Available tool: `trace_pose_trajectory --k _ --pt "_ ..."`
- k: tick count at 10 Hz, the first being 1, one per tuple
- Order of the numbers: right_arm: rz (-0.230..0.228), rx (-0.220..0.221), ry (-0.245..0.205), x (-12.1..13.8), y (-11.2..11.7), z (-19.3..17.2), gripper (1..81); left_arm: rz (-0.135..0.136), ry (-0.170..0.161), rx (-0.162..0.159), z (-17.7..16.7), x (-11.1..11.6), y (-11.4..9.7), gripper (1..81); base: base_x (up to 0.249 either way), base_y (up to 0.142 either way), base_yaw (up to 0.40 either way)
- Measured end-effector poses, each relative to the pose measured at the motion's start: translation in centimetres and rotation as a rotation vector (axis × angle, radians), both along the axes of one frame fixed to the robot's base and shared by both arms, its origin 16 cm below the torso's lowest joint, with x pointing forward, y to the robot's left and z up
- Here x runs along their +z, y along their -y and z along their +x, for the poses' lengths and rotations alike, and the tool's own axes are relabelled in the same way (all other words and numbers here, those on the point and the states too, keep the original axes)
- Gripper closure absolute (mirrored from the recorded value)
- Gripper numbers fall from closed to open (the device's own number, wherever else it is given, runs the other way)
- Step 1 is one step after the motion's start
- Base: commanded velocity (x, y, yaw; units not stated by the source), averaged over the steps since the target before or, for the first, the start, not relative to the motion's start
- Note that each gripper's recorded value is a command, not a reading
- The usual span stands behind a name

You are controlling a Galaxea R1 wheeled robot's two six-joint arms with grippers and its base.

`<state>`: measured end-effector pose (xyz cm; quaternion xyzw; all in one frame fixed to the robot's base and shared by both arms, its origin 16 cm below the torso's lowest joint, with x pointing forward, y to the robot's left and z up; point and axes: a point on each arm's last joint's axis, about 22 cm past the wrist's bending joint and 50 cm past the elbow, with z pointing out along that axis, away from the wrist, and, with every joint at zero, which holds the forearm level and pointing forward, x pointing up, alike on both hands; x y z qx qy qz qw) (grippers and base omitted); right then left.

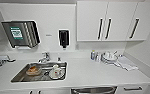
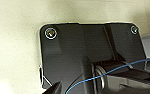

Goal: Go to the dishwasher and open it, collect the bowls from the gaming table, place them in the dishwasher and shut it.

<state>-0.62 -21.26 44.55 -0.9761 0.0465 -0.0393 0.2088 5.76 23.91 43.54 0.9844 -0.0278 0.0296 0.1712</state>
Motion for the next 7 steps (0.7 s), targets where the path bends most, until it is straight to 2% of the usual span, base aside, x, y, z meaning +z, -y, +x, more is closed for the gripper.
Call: trace_pose_trajectory --k 2,6,7 --pt "0.0 0.001 -0.01 0.0 0.0 -0.7 1.0 0.001 -0.011 -0.001 -0.9 0.0 -0.1 1.0 0.0 0.0 0.0" --pt "0.027 0.0 -0.01 0.5 -0.8 -0.8 1.0 -0.012 -0.002 0.0 -0.4 0.6 -1.0 1.0 0.0 0.0 0.0" --pt "0.038 -0.001 -0.01 0.9 -0.8 -0.7 1.0 -0.017 0.018 0.008 0.0 1.0 -1.6 1.0 0.0 0.0 0.0"
